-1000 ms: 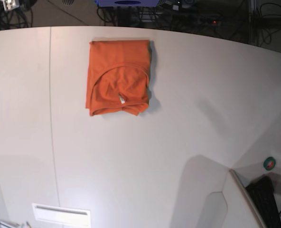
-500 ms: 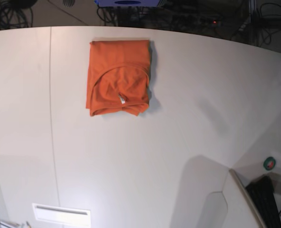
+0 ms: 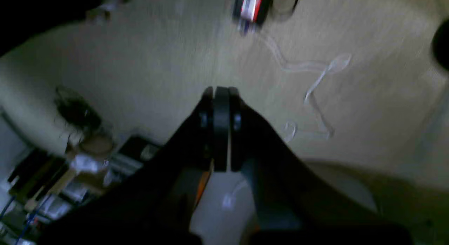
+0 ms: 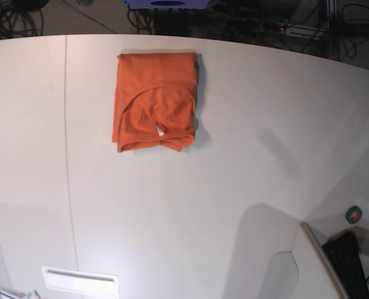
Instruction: Layout the t-shirt on the table in an organized manner, then fold the t-shirt properly
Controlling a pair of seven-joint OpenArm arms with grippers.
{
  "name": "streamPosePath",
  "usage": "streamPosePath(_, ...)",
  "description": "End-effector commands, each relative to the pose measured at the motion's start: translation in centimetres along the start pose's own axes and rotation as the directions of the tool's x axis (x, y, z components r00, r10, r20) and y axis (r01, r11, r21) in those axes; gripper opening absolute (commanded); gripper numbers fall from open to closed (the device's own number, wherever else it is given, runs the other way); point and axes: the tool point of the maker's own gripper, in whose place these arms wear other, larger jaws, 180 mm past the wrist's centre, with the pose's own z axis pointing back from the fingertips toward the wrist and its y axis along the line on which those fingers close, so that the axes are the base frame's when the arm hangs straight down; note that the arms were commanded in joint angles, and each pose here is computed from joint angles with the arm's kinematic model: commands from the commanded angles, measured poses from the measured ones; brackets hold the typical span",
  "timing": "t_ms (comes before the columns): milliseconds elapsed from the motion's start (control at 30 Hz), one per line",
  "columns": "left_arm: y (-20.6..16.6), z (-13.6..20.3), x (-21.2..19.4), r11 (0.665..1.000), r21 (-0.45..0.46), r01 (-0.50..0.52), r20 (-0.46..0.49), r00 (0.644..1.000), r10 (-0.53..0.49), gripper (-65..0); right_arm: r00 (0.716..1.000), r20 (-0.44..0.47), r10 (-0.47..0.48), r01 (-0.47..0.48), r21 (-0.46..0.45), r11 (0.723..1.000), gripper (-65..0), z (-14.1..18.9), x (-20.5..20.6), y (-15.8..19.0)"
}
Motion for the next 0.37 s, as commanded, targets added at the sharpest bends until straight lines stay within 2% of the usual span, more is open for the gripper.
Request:
streamPosePath(0,0.4,0.1,0.9,1.0,0.02,0.003,0.052,0.999,-0.004,-65.0,0.999,0.04,-0.019,0.019,-0.01,1.0,-65.0,0.0,1.1,-0.6)
streamPosePath(100,2.0,0.2,2.3,0.992,0.115,0.045,0.113,0.992,-0.058,-65.0,0.997,0.076,-0.033,0.035,-0.02,0.999,-65.0,-0.1,2.8,-1.0)
streamPosePath(167,2.9,0.1,3.2,0.983,0.164,0.08,0.119,0.988,-0.101,-65.0,0.994,0.103,-0.023,0.026,-0.023,0.999,-65.0,-0.1,4.2,-1.4)
streamPosePath(333,3.5,-0.5,5.6,0.965,0.243,0.102,0.158,0.977,-0.143,-65.0,0.991,0.127,0.04,-0.037,-0.032,0.999,-65.0,0.2,5.5,-2.3)
